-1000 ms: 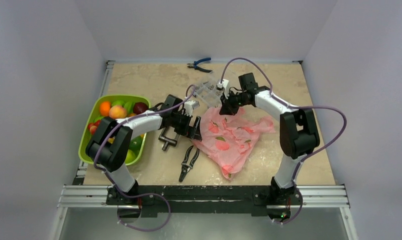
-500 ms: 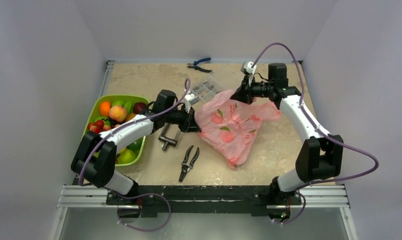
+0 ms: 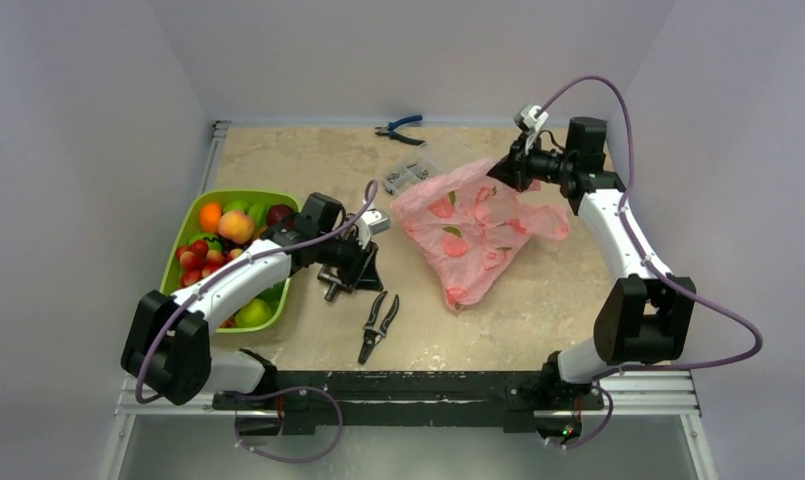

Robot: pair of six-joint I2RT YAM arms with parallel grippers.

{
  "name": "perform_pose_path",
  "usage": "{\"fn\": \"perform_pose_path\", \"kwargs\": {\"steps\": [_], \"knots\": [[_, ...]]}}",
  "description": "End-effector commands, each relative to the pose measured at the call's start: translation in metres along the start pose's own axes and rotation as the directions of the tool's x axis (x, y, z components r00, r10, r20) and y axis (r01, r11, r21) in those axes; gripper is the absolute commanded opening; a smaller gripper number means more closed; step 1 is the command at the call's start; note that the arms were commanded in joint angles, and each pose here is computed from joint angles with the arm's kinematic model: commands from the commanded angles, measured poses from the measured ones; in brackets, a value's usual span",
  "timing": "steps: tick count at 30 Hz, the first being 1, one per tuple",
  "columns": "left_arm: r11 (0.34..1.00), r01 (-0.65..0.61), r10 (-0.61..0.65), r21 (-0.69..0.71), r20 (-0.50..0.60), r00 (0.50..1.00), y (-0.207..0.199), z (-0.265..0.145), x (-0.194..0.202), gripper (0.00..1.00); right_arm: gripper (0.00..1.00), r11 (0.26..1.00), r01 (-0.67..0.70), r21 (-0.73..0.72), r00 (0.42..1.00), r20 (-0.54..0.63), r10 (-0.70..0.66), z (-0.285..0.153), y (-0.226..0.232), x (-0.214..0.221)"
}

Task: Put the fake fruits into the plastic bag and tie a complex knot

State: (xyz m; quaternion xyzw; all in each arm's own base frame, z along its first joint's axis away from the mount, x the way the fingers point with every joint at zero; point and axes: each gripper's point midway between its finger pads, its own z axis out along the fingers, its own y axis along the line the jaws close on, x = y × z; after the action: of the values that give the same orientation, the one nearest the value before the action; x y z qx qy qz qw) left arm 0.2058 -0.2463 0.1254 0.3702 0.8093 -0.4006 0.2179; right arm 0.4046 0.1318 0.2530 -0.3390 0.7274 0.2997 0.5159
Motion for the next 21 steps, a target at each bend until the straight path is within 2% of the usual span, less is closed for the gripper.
{"fn": "perform_pose_path", "kwargs": {"steps": [1,3,4,6,8,11,15,18,21], "knots": [[0.977,-0.214,0.212,0.010,0.101,0.972,-0.023,-0.032,-0.031,0.44,0.00,0.977,0.150,-0.153,0.989,0.012,-0.149,-0.002,0.042,-0.017],[0.941,-0.324,0.337,-0.100,0.169,0.926,-0.022,-0.051,-0.057,0.82,0.00,0.953,0.194,-0.234,0.981,0.041,-0.190,-0.006,0.067,-0.014],[0.912,-0.381,0.405,-0.153,0.183,0.896,-0.018,-0.058,-0.065,0.93,0.00,0.943,0.212,-0.255,0.977,0.057,-0.204,-0.008,0.075,-0.014],[0.845,-0.493,0.525,-0.209,0.145,0.839,-0.004,-0.065,-0.069,0.96,0.00,0.926,0.258,-0.276,0.966,0.095,-0.240,-0.014,0.087,-0.021],[0.814,-0.541,0.571,-0.213,0.113,0.813,0.017,-0.073,-0.070,0.96,0.00,0.909,0.302,-0.285,0.952,0.128,-0.277,-0.022,0.096,-0.030],[0.766,-0.638,0.643,-0.082,0.095,0.760,0.022,-0.082,-0.061,1.00,0.00,0.875,0.375,-0.307,0.927,0.156,-0.342,-0.031,0.113,-0.039],[0.694,-0.719,0.716,-0.038,0.133,0.685,0.011,-0.082,-0.073,1.00,0.00,0.822,0.450,-0.349,0.893,0.163,-0.419,-0.036,0.141,-0.038],[0.672,-0.740,0.728,0.038,0.149,0.669,-0.015,-0.072,-0.076,1.00,0.00,0.804,0.485,-0.344,0.874,0.182,-0.450,-0.034,0.152,-0.041],[0.675,-0.728,0.714,0.122,0.139,0.686,-0.033,-0.059,-0.065,1.00,0.00,0.809,0.479,-0.340,0.878,0.187,-0.441,-0.033,0.153,-0.042]]}}
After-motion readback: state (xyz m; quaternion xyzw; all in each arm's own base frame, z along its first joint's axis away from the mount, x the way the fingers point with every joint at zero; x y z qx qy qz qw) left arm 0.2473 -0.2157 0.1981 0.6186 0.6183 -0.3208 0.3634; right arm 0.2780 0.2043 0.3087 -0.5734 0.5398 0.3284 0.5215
